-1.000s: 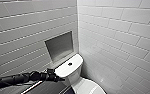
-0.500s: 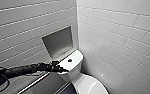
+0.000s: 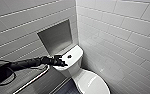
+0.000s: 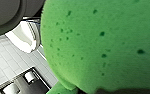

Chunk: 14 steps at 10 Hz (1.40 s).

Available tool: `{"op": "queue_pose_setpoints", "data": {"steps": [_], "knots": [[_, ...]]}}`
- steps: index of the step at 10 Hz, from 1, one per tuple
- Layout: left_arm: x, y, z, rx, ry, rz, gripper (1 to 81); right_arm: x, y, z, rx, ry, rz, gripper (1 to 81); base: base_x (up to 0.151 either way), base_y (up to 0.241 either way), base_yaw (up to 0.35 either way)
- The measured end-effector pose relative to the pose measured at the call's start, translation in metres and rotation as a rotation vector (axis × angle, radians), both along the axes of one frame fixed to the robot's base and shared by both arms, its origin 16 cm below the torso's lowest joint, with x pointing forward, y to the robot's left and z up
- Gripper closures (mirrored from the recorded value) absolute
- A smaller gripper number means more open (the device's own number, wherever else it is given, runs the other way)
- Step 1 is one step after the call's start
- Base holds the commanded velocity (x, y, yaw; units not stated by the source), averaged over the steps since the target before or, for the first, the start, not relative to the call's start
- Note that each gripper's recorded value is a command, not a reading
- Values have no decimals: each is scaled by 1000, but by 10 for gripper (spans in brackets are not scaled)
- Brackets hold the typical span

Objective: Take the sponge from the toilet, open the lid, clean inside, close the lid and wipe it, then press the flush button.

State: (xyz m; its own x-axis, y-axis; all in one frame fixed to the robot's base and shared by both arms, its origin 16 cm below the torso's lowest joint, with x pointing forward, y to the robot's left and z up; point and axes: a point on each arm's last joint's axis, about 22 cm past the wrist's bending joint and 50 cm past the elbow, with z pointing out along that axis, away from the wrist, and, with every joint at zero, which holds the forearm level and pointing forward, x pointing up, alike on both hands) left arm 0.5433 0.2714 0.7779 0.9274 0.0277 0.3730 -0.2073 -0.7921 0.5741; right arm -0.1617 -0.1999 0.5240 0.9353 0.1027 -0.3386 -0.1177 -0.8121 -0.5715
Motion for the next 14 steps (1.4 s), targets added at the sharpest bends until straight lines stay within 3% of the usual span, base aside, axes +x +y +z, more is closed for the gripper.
{"op": "queue_pose_setpoints", "data": {"steps": [7,12,14], "knots": [[61,-7,-33,17,23,26,811,-24,5,7,4,88,-7,811,0,0,0],[127,-6,6,37,-52,60,811,-19,6,4,5,84,-9,811,0,0,0],[129,-3,-15,60,-15,82,811,-20,6,5,5,85,-9,811,0,0,0]]}}
